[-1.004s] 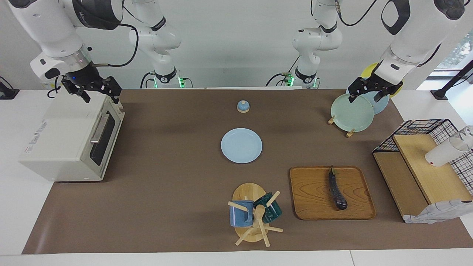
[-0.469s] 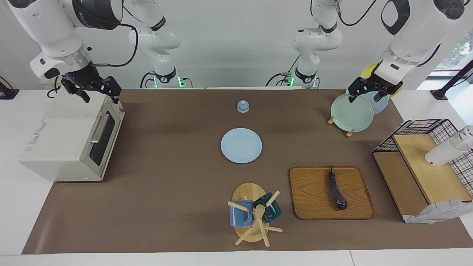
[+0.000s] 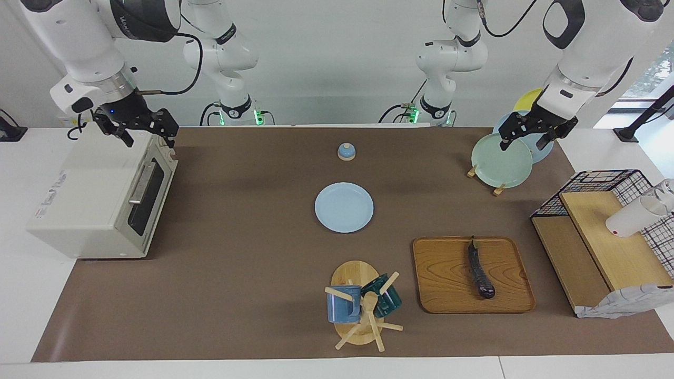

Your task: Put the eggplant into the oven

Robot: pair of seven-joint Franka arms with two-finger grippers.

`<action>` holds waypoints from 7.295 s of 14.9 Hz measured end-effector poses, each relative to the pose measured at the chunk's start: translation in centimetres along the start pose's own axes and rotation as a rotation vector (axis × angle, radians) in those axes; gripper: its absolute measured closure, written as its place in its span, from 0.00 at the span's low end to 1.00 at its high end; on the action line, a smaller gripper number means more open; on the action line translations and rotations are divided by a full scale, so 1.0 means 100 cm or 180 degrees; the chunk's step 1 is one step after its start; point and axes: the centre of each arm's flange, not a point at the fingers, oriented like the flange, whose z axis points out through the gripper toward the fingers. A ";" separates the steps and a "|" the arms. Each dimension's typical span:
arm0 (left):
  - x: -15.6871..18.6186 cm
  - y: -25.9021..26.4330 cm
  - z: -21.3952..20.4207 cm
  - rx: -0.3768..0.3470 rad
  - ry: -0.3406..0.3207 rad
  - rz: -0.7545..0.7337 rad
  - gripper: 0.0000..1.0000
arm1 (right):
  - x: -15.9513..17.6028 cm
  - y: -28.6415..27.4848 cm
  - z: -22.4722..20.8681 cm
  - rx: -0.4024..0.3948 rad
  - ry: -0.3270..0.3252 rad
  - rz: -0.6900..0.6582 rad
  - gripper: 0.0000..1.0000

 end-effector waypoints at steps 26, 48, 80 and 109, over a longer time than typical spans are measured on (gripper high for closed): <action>0.153 0.042 0.287 -0.0091 0.0165 0.0698 0.00 | -0.004 0.043 0.140 -0.0530 -0.0081 0.0155 0.99; 0.061 0.151 0.139 -0.0462 -0.0125 -0.0021 0.75 | 0.008 -0.050 0.301 0.0128 0.0129 0.0083 0.99; 0.059 0.064 0.147 -0.0384 0.0083 0.0135 0.00 | -0.004 -0.434 0.167 0.0266 0.0334 -0.0078 0.86; 0.004 0.009 0.016 0.0058 -0.0049 0.0224 0.00 | -0.008 -0.452 0.213 -0.0943 0.0412 -0.0752 0.98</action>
